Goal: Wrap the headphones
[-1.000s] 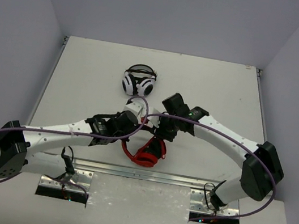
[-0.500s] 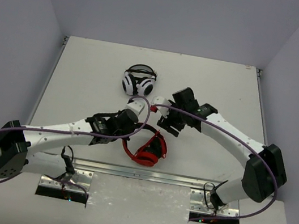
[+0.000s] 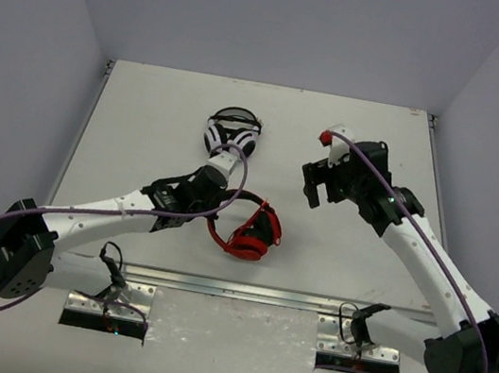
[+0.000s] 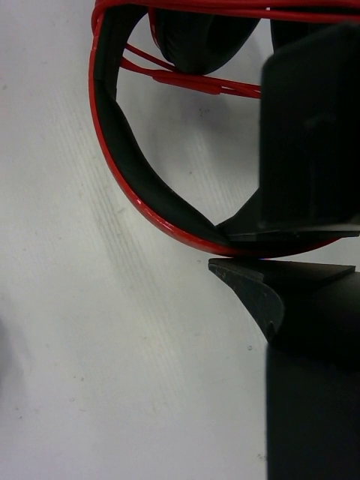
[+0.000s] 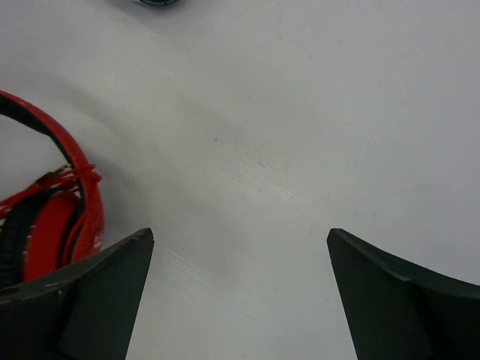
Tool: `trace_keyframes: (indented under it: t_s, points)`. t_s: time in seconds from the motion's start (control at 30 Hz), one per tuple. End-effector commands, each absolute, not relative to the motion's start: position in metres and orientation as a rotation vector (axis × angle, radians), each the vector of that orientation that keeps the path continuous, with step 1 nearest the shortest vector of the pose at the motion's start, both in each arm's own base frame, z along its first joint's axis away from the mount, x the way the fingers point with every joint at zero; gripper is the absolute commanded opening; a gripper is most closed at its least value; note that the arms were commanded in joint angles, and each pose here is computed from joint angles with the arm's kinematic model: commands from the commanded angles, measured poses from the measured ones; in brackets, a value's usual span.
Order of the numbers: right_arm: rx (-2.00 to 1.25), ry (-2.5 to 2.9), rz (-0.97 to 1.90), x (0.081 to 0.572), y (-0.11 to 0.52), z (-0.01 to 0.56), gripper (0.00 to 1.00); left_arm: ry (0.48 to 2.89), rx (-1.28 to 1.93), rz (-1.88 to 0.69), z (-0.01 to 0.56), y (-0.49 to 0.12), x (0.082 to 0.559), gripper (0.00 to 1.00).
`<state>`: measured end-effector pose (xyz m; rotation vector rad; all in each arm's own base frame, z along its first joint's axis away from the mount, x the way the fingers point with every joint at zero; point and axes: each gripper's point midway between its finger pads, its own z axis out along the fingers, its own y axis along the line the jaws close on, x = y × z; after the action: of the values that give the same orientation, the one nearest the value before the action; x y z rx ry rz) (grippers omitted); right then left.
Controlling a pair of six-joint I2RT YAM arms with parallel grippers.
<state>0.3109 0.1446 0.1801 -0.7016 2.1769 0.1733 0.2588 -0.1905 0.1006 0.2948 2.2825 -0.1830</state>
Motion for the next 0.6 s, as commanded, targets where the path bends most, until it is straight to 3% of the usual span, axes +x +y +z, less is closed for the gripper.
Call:
trace_keyframes:
  t_s: [0.0, 0.33, 0.57]
  points:
    - [-0.488, 2.154, 0.318, 0.292, 0.151, 0.205, 0.99, 2.123, 0.317, -0.360, 0.147, -0.228, 0.290, 0.00]
    - [-0.464, 2.025, 0.534, 0.234, 0.153, 0.245, 0.99, 1.940, 0.751, -0.417, 0.159, -0.285, 0.325, 0.00]
    - [-0.513, 1.944, 0.643, 0.198, 0.154, 0.264, 0.99, 1.864, 1.155, -0.626, 0.134, -0.349, 0.323, 0.01]
